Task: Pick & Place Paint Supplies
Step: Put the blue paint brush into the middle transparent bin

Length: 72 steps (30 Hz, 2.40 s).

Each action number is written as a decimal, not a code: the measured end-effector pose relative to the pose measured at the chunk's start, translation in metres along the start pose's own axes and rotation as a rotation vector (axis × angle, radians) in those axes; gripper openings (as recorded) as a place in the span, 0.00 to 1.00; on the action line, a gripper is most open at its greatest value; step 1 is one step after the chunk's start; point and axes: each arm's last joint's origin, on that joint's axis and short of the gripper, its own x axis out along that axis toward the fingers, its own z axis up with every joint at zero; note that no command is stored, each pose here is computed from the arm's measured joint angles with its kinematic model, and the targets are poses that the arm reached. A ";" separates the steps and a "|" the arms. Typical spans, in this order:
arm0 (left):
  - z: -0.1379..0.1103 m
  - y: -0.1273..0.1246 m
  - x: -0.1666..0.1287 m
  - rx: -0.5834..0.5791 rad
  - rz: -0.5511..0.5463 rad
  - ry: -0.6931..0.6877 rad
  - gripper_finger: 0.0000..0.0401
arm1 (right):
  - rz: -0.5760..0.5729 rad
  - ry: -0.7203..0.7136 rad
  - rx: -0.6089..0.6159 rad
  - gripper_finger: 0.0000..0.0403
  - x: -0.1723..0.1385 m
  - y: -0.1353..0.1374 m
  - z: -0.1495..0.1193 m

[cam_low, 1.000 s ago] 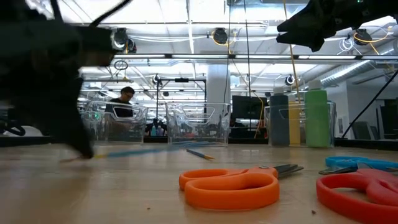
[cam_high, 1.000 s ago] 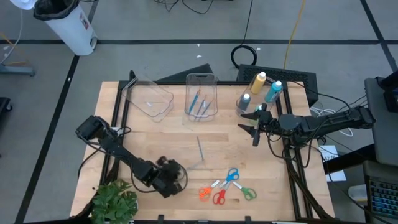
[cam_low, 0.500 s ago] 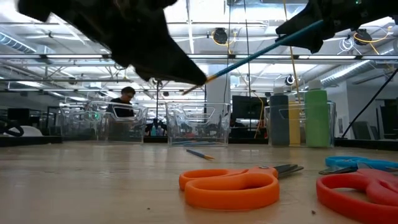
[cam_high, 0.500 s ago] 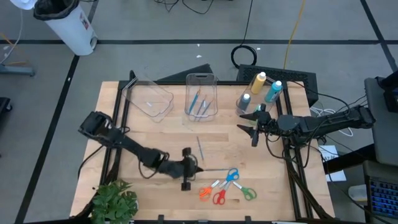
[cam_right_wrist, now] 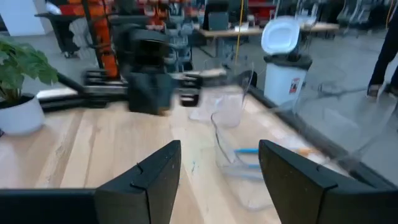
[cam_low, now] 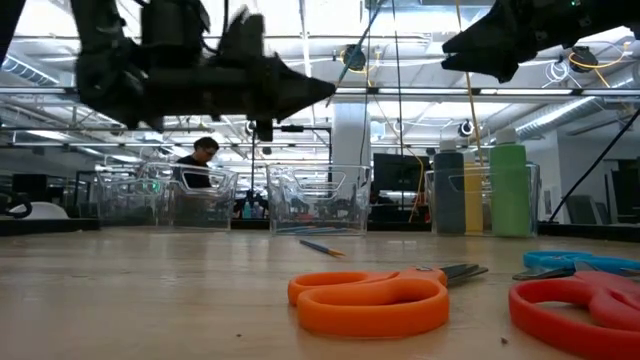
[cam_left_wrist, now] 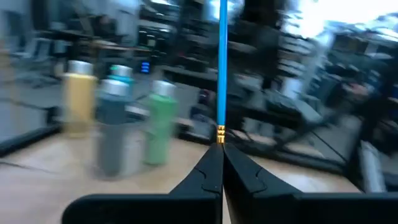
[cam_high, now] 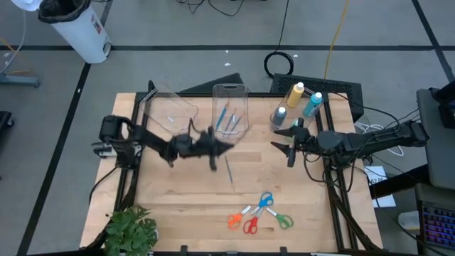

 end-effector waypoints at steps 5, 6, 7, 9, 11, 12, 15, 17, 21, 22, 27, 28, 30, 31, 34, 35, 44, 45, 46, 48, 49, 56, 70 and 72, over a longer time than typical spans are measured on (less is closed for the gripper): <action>0.035 0.047 0.022 -0.067 0.184 0.031 0.00 | -0.014 -0.117 -0.059 0.52 0.002 -0.002 0.012; 0.042 0.056 0.027 -0.086 0.237 0.059 0.00 | -0.021 -0.144 -0.080 0.52 0.003 -0.002 0.015; 0.047 0.063 0.030 -0.109 0.295 0.101 0.00 | -0.028 -0.164 -0.108 0.52 0.003 -0.003 0.017; 0.055 0.074 0.036 -0.142 0.411 0.191 0.00 | -0.046 -0.198 -0.162 0.52 0.005 -0.004 0.020; 0.054 0.079 0.039 -0.128 0.529 0.316 0.00 | -0.070 -0.215 -0.223 0.52 0.007 -0.006 0.022; 0.052 0.081 0.038 -0.112 0.594 0.378 0.00 | -0.083 -0.216 -0.251 0.52 0.009 -0.007 0.022; 0.047 0.083 0.037 -0.120 0.743 0.504 0.00 | -0.123 -0.189 -0.310 0.52 0.015 -0.011 0.019; 0.047 0.084 0.035 -0.168 0.793 0.544 0.00 | -0.149 -0.165 -0.321 0.52 0.020 -0.015 0.017; 0.047 0.084 0.035 -0.213 0.818 0.542 0.00 | -0.188 -0.119 -0.333 0.52 0.030 -0.021 0.011; 0.047 0.084 0.034 -0.213 0.818 0.542 0.00 | -0.195 -0.109 -0.335 0.52 0.032 -0.022 0.010; 0.048 0.092 0.032 -0.231 0.848 0.542 0.02 | -0.211 -0.098 -0.335 0.52 0.038 -0.025 0.007; 0.048 0.092 0.032 -0.232 0.850 0.539 0.02 | -0.210 -0.098 -0.333 0.52 0.038 -0.025 0.007; 0.048 0.093 0.032 -0.237 0.853 0.536 0.04 | -0.209 -0.103 -0.330 0.52 0.039 -0.024 0.007; 0.048 0.092 0.032 -0.237 0.852 0.537 0.06 | -0.209 -0.103 -0.329 0.52 0.039 -0.024 0.007; 0.048 0.090 0.032 -0.227 0.843 0.542 0.11 | -0.208 -0.105 -0.318 0.52 0.039 -0.024 0.007; 0.047 0.089 0.033 -0.226 0.840 0.543 0.14 | -0.208 -0.105 -0.311 0.52 0.039 -0.024 0.007; 0.048 0.088 0.033 -0.157 0.858 0.544 0.40 | -0.205 -0.108 -0.293 0.52 0.039 -0.024 0.007; 0.048 0.087 0.033 -0.142 0.843 0.555 0.42 | -0.204 -0.109 -0.280 0.52 0.039 -0.024 0.007; 0.048 0.087 0.033 -0.129 0.827 0.564 0.45 | -0.203 -0.110 -0.268 0.52 0.039 -0.024 0.007; 0.049 0.084 0.035 -0.109 0.777 0.572 0.48 | -0.200 -0.111 -0.250 0.52 0.039 -0.024 0.007; 0.051 0.083 0.036 -0.104 0.756 0.565 0.50 | -0.191 -0.110 -0.247 0.52 0.039 -0.024 0.007; 0.075 0.059 0.041 -0.068 0.589 0.475 0.53 | -0.058 -0.120 -0.235 0.52 0.039 -0.020 0.007; 0.097 -0.015 0.048 0.084 0.187 0.302 0.51 | 0.230 -0.110 -0.040 0.52 0.039 -0.012 0.006; 0.090 -0.022 0.044 0.043 0.165 0.270 0.51 | 0.257 -0.099 -0.010 0.52 0.039 -0.011 0.005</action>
